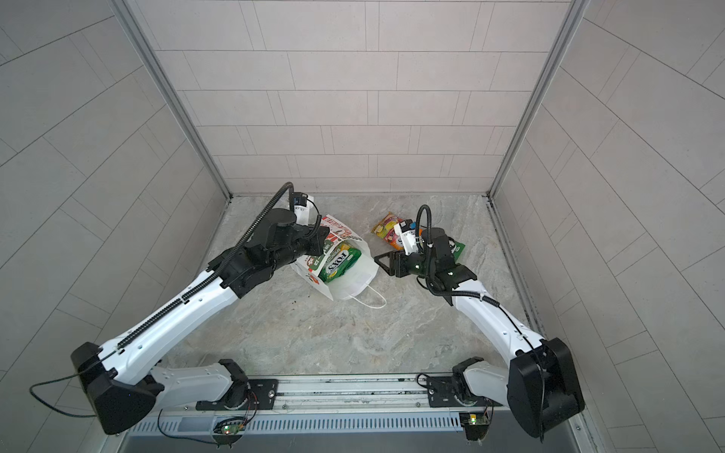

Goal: Take the snacks out of the paper bag
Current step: 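Reach the right gripper back into the bag toward the remaining green packet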

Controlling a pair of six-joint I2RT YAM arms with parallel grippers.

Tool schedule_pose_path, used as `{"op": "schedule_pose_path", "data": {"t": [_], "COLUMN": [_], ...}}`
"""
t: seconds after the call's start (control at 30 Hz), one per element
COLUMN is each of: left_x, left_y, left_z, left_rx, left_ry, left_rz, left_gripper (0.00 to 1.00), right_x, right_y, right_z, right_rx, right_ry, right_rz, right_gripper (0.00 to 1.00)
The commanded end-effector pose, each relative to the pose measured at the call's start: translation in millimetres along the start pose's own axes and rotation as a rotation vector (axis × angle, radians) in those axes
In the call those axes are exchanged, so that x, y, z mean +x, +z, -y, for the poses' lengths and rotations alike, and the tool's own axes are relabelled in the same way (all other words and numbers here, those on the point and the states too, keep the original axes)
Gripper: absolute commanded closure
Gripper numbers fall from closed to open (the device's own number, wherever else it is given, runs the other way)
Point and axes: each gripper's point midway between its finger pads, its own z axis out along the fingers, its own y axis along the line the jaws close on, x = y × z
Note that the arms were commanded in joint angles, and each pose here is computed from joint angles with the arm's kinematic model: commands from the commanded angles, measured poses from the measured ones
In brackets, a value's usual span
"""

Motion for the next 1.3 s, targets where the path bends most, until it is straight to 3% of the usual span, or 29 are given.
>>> {"op": "schedule_pose_path", "data": {"t": [0.0, 0.53, 0.9, 1.27], "left_x": [-12, -14, -12, -11], "left_y": [-7, -6, -5, -4], "left_z": [6, 13, 12, 12], "left_rx": [0.019, 0.048, 0.045, 0.047], "left_ry": [-0.006, -0.023, -0.024, -0.031], "left_rz": [0.035, 0.033, 0.027, 0.025], "left_gripper": [1.00, 1.00, 1.00, 1.00], "right_x": [-4, 51, 84, 79], "right_y": [6, 64, 104, 129], "right_z": [-24, -64, -43, -9], "right_rx": [-0.049, -0.098, -0.008, 0.164], "right_ry": [-0.089, -0.133, -0.055, 0.100], "right_rz": [0.021, -0.132, -0.245, -0.175], "right_gripper": [0.40, 0.43, 0.48, 0.50]}}
